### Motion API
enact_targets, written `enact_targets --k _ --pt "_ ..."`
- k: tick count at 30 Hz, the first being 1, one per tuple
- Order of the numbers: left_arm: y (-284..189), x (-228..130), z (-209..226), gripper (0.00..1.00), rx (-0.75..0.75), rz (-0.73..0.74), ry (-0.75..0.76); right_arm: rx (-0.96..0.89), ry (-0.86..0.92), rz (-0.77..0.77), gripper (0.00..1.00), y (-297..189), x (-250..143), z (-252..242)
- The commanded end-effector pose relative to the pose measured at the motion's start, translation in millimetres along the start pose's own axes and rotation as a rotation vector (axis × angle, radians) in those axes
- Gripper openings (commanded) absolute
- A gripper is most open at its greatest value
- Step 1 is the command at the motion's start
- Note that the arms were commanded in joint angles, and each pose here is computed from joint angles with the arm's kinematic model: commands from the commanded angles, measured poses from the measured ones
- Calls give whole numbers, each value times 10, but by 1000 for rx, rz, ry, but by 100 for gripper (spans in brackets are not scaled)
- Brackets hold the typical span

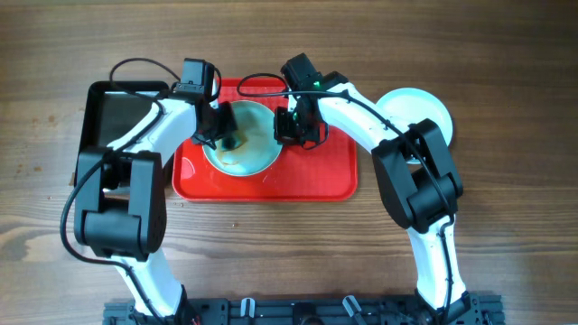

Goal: Clean dirty plates on tray and stack at the side
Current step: 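Scrub the third plate with the sponge while the right gripper holds it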

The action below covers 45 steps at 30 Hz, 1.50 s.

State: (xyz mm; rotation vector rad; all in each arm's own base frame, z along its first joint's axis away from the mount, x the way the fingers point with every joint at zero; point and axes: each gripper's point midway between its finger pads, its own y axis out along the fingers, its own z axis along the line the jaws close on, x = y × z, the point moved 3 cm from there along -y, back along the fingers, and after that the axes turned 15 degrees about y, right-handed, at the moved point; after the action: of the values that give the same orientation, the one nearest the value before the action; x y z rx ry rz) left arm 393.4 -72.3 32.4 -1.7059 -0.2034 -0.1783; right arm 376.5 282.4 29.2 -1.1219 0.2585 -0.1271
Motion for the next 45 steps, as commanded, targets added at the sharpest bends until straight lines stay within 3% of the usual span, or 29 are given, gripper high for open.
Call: enact_targets --k 1,4,7,10,16,18,23,24,28,33,37,41,43,45 --pt "87 -373 411 4 238 139 -56 -38 22 18 4 132 -3 -124" --pt "84 -519 276 4 132 221 5 -38 22 18 4 132 -3 -124" --pt "48 -623 -153 4 -195 273 130 -39 22 19 4 131 -4 -125" --pt "-13 -585 -410 4 -388 242 174 -40 19 20 5 131 -7 -128" --pt "40 -381 -398 4 -364 138 229 -39 18 19 4 131 -5 -126" --pt "102 -228 -269 4 -251 79 192 -39 19 19 4 131 -5 -126" --pt "88 172 440 4 270 -126 -91 -39 15 19 4 131 -4 -126" --pt "81 167 468 4 289 -128 -104 -39 15 19 4 131 -2 -126" --pt "112 -13 399 4 236 -36 -99 -37 15 18 4 132 -2 -123" --pt "88 -406 -216 4 -217 179 49 -34 11 20 4 132 -4 -117" --pt "-66 -499 -575 4 -506 206 141 -33 10 20 4 132 -4 -116" --pt "-45 -343 -599 4 -513 126 174 -31 3 23 4 132 -8 -113" --pt "23 -203 -506 4 -425 72 140 -31 4 23 4 132 -8 -113" --pt "123 -26 -225 4 -202 7 -3 -31 3 22 4 131 -5 -114"
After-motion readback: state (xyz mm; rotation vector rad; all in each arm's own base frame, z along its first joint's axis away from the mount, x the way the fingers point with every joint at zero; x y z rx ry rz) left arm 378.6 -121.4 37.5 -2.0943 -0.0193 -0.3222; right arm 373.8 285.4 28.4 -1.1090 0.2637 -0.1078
